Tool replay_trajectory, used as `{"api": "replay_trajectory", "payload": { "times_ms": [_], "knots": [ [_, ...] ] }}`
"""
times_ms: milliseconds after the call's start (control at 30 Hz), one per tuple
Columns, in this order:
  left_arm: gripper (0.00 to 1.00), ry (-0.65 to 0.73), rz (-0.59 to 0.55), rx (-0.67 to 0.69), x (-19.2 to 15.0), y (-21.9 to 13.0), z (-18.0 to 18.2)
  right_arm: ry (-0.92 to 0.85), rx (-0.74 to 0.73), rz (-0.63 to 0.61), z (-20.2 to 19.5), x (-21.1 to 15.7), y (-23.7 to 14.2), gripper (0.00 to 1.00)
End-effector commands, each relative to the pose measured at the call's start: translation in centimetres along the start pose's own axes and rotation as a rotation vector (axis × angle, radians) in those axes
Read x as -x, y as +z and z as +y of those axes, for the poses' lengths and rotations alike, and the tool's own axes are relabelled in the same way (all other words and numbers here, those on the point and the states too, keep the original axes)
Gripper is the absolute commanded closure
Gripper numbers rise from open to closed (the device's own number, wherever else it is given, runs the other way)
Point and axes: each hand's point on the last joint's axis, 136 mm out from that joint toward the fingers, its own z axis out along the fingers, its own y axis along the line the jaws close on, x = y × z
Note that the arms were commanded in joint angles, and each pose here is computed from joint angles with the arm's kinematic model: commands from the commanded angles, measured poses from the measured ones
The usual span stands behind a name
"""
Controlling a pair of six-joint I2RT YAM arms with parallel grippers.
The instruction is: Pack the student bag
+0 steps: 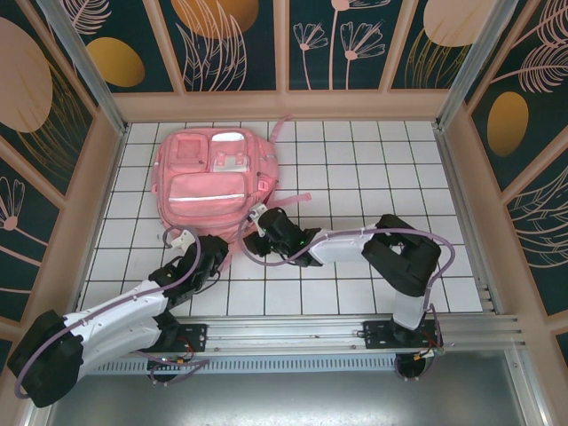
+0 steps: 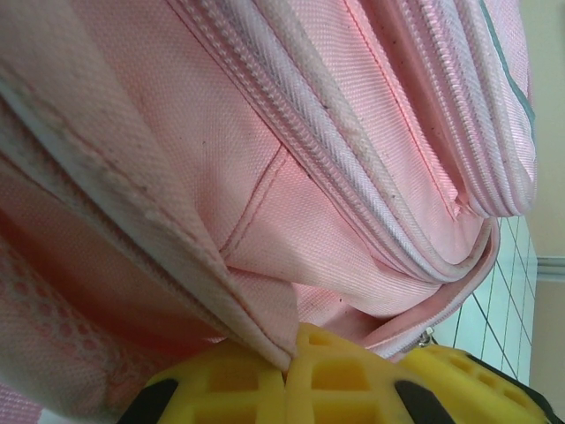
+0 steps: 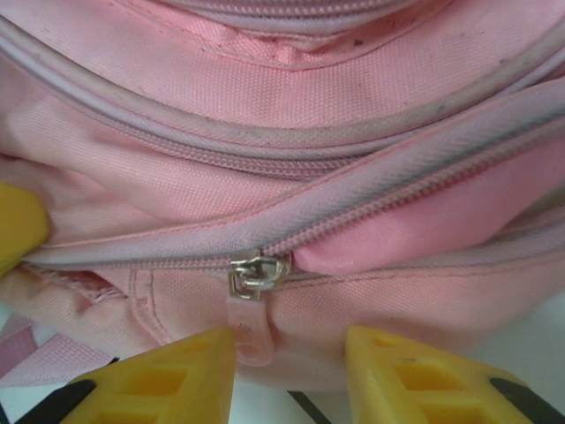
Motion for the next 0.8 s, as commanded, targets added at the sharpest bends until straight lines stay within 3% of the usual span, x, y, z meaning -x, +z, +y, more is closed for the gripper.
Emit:
{"api": "replay_trajectory", "payload": {
  "times_ms": [0, 367, 600, 667, 767],
  "knots": [
    [1.00, 0.015, -0.016, -0.007, 0.3, 0.0, -0.3, -0.011, -0.026, 0.003, 0.0, 0.4, 0.9, 0.61],
    [1.00, 0.015, -0.018, -0.005, 0.3, 0.1, -0.3, 0.038, 0.065, -0.006, 2.2, 0.1, 0.4, 0.56],
    [1.00, 0.016, -0.016, -0.002, 0.3, 0.2, -0.2, 0.067, 0.047, 0.008, 1.9, -0.6, 0.8, 0.55],
    [1.00, 0.014, -0.016, -0.004, 0.3, 0.1, -0.3, 0.074, 0.006, 0.009, 1.2, -0.6, 1.0, 0.62],
    [1.00, 0.014, -0.016, -0.004, 0.3, 0.1, -0.3, 0.076, -0.027, 0.001, 0.6, -0.5, 0.9, 0.84]
  ]
}}
